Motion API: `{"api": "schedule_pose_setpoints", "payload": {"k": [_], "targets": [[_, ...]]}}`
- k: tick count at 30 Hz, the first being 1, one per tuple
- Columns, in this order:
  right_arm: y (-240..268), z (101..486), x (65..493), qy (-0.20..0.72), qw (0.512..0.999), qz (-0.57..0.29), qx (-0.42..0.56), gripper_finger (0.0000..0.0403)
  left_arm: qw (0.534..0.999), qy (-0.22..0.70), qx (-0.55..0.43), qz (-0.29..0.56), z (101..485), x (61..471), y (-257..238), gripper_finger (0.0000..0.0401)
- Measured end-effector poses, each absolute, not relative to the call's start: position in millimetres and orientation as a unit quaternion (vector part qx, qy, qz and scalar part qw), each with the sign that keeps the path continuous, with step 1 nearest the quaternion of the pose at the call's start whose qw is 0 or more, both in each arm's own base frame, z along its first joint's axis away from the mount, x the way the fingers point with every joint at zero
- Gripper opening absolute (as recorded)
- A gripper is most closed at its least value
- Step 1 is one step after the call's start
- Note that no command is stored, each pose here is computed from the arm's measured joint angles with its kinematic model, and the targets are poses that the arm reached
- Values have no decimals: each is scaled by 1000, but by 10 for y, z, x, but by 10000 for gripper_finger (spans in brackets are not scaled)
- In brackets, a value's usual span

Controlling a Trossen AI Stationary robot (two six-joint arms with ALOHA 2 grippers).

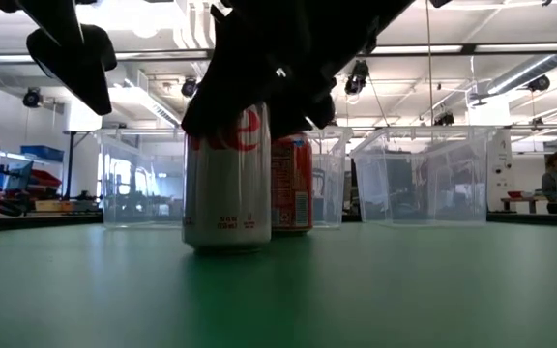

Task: Sort soda cans
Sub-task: Put the top left silver soda can into the top middle transparent bin

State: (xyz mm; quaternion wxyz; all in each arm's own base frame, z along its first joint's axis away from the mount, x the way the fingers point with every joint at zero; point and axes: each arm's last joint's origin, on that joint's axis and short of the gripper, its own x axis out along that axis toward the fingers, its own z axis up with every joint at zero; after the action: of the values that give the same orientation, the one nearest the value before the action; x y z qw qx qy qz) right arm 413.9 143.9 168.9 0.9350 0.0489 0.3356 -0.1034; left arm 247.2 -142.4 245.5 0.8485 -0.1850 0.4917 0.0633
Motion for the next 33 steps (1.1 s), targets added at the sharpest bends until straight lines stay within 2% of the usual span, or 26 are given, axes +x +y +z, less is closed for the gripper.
{"api": "schedule_pose_setpoints", "payload": {"k": [9, 21, 30, 33], "targets": [[1389, 1811, 4152, 372, 922, -68, 81, 363, 848, 494, -181, 64, 2451, 2468, -1420, 366], [1188, 1952, 4247, 417, 908, 6, 45, 363, 848, 496, -179, 62, 2452, 2480, -1399, 366], [1120, 1952, 4266, 417, 908, 16, 28, 363, 846, 499, -179, 61, 2452, 2517, -1332, 366], [1123, 1952, 4266, 416, 909, 14, 25, 346, 845, 501, -176, 63, 2450, 2518, -1314, 366]]}}
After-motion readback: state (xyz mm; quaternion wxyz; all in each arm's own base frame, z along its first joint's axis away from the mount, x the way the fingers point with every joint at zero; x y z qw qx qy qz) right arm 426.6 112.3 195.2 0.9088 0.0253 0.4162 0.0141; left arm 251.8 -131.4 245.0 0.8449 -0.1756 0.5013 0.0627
